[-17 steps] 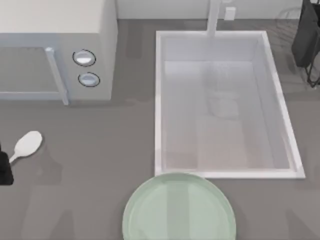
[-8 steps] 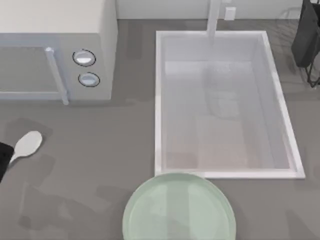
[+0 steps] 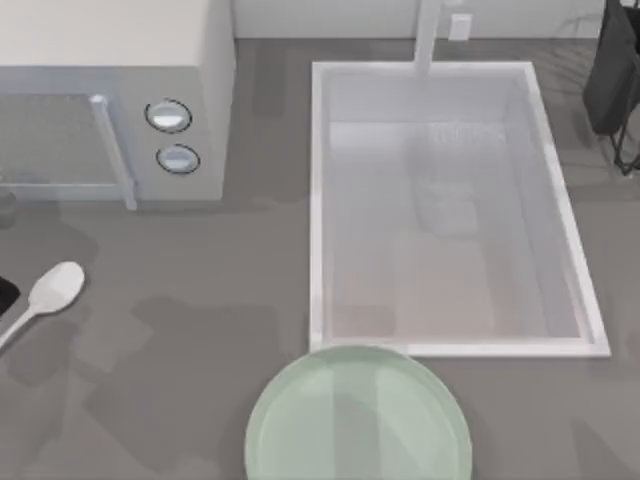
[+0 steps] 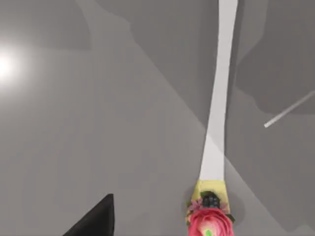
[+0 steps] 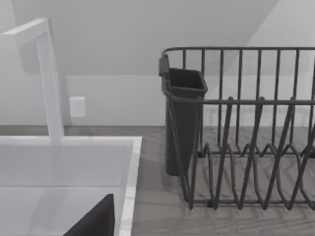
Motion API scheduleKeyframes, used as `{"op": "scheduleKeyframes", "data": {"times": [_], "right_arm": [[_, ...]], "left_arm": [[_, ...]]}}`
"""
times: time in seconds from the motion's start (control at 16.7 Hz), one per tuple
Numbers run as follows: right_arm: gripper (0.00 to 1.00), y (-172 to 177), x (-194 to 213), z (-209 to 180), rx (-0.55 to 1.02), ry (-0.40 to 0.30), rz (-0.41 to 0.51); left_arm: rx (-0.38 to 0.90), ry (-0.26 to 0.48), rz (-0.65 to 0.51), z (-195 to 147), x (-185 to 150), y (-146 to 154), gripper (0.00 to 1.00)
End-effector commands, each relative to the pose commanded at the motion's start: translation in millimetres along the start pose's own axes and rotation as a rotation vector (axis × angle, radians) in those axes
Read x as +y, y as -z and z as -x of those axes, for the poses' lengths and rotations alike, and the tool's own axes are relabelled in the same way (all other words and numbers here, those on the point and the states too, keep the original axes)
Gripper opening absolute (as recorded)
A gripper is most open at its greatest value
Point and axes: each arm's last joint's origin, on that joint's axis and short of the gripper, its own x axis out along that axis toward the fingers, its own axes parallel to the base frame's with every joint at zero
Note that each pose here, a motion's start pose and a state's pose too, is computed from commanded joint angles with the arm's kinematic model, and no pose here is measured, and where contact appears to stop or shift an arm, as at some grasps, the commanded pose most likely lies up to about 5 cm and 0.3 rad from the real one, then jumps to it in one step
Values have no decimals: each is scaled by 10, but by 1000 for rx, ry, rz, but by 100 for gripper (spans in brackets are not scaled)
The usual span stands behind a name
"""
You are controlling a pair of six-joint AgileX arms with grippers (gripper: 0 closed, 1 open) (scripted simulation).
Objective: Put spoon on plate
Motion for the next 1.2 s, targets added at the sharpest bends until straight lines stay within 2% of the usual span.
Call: {"op": "scheduleKeyframes", "data": {"times": [0.18, 0.54, 1.02, 1.2], "right_arm": [[100, 0, 0, 0, 0, 0, 0], [100, 0, 0, 0, 0, 0, 0], [100, 0, 0, 0, 0, 0, 0], [100, 0, 0, 0, 0, 0, 0]], "left_arm": [[35, 30, -21, -46, 74, -63, 100], [36, 31, -22, -92, 62, -68, 100], [29, 25, -20, -914, 64, -55, 100], [35, 30, -21, -1045, 44, -27, 100]]}}
